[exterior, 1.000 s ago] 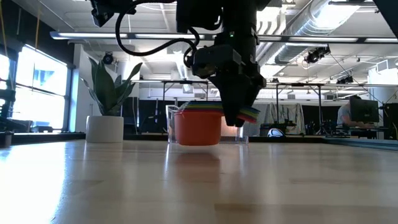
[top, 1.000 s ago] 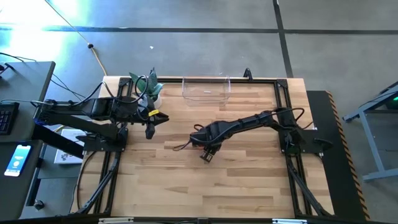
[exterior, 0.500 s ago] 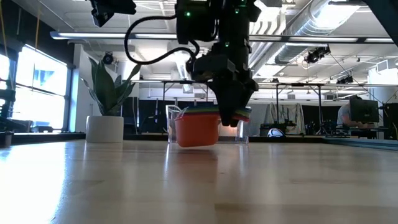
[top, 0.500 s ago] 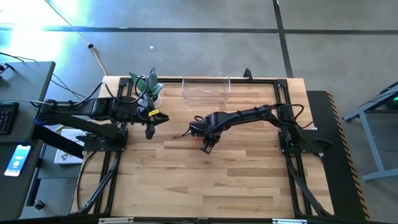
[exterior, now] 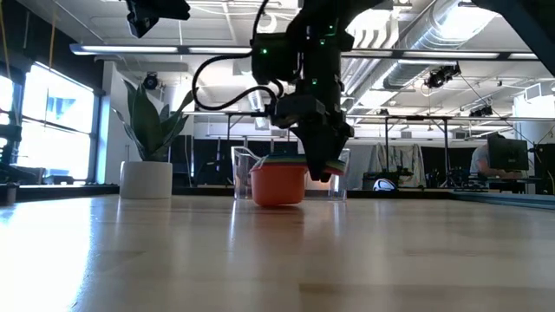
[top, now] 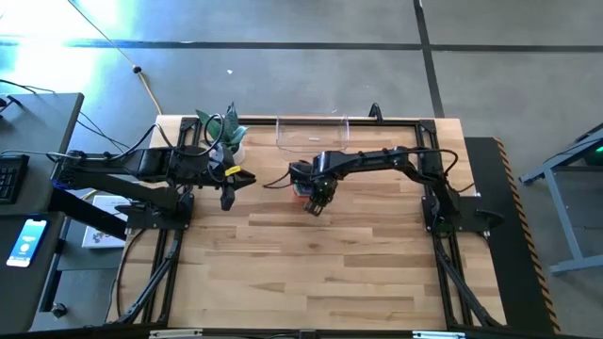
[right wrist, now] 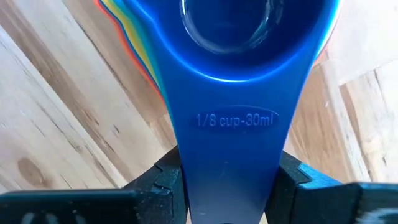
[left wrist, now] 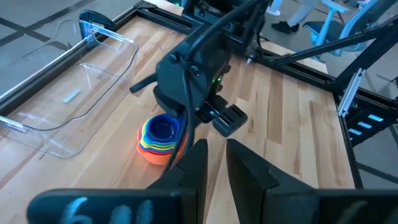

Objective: Nest measuring cups in basket
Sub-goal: Put the stack of measuring cups into the transparent bin

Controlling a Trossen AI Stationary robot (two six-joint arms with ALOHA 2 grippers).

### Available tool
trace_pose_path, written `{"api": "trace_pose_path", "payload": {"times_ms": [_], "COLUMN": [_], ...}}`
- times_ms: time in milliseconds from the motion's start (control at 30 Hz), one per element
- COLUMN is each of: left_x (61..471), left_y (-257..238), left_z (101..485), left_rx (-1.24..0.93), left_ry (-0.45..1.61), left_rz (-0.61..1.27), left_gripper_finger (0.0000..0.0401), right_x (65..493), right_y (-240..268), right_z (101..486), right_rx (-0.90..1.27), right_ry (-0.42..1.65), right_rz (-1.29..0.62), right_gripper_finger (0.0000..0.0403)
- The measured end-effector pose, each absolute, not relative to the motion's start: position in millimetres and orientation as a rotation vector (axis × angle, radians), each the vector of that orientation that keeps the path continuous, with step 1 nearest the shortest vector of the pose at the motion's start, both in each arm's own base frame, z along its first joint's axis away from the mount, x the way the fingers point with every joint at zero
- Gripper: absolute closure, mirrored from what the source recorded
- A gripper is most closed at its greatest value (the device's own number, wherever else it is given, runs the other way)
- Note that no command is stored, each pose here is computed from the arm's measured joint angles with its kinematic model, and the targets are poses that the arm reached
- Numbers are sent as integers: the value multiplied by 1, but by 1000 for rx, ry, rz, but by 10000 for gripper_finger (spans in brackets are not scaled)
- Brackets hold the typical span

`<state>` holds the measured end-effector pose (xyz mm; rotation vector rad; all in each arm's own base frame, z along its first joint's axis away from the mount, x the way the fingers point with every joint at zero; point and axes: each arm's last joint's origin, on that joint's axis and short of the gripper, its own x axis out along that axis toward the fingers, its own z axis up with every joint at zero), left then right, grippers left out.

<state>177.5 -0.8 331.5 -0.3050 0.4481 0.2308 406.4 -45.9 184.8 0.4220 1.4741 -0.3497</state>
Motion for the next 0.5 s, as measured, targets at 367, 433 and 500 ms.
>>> {"api": "trace_pose_path", "payload": {"times_ms": [367, 433, 500], "left_x": [178, 178, 178], "left_y": [-1, -1, -1], "left_z": [332, 332, 332], "left_rx": [-332, -332, -332], "left_ry": [445, 444, 444], "left_rz": [237, 237, 237], "left_gripper_finger": [353, 353, 353], "right_x": [405, 404, 404], "right_y": [-66, -68, -69], "right_z": [185, 185, 185], "right_rx": [450, 440, 436], "right_ry": [1460, 1460, 1461], "right_rz": [-355, -345, -341], "right_gripper_finger": [266, 275, 279]}}
